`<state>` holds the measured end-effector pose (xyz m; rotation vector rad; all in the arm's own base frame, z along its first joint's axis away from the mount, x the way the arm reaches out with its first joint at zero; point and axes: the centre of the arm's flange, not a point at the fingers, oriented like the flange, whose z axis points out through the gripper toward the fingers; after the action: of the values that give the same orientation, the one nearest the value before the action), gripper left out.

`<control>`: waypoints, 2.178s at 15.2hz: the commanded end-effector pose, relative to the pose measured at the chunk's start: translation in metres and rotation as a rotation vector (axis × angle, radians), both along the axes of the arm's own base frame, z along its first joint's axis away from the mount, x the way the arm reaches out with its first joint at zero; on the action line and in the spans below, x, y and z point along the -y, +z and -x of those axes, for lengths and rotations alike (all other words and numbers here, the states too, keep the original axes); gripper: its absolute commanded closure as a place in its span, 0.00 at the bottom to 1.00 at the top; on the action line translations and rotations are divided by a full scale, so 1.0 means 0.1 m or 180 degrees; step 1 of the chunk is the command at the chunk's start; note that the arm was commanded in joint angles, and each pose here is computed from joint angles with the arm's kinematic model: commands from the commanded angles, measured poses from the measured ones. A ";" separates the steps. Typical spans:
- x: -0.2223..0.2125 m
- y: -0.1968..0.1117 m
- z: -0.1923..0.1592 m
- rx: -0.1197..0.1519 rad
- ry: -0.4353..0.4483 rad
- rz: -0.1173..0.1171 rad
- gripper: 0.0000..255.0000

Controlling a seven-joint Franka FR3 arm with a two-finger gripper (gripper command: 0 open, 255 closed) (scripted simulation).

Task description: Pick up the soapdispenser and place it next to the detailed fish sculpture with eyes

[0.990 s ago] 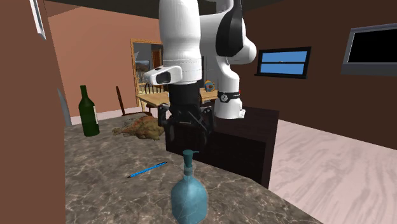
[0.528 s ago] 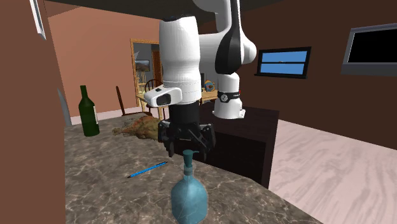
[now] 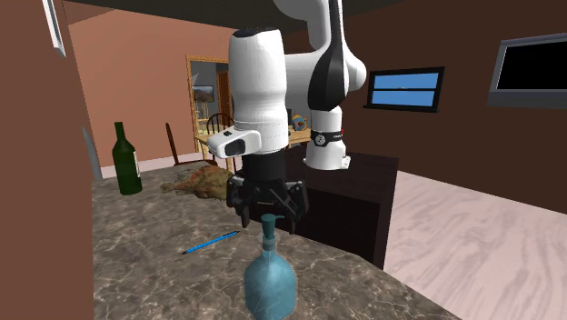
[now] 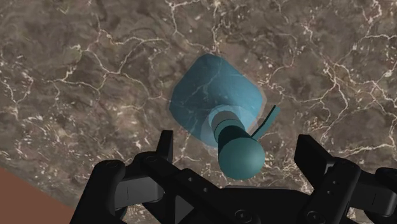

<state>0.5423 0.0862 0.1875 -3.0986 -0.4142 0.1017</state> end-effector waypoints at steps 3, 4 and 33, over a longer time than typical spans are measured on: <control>0.00 0.00 0.00 0.0000 0.0000 0.0000 1.00; 0.00 0.00 0.00 0.0000 0.0000 0.0000 1.00; 0.00 1.16 0.00 0.0000 0.0000 0.0000 1.00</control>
<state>0.5434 0.0869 0.2991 -3.0986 -0.4142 0.1014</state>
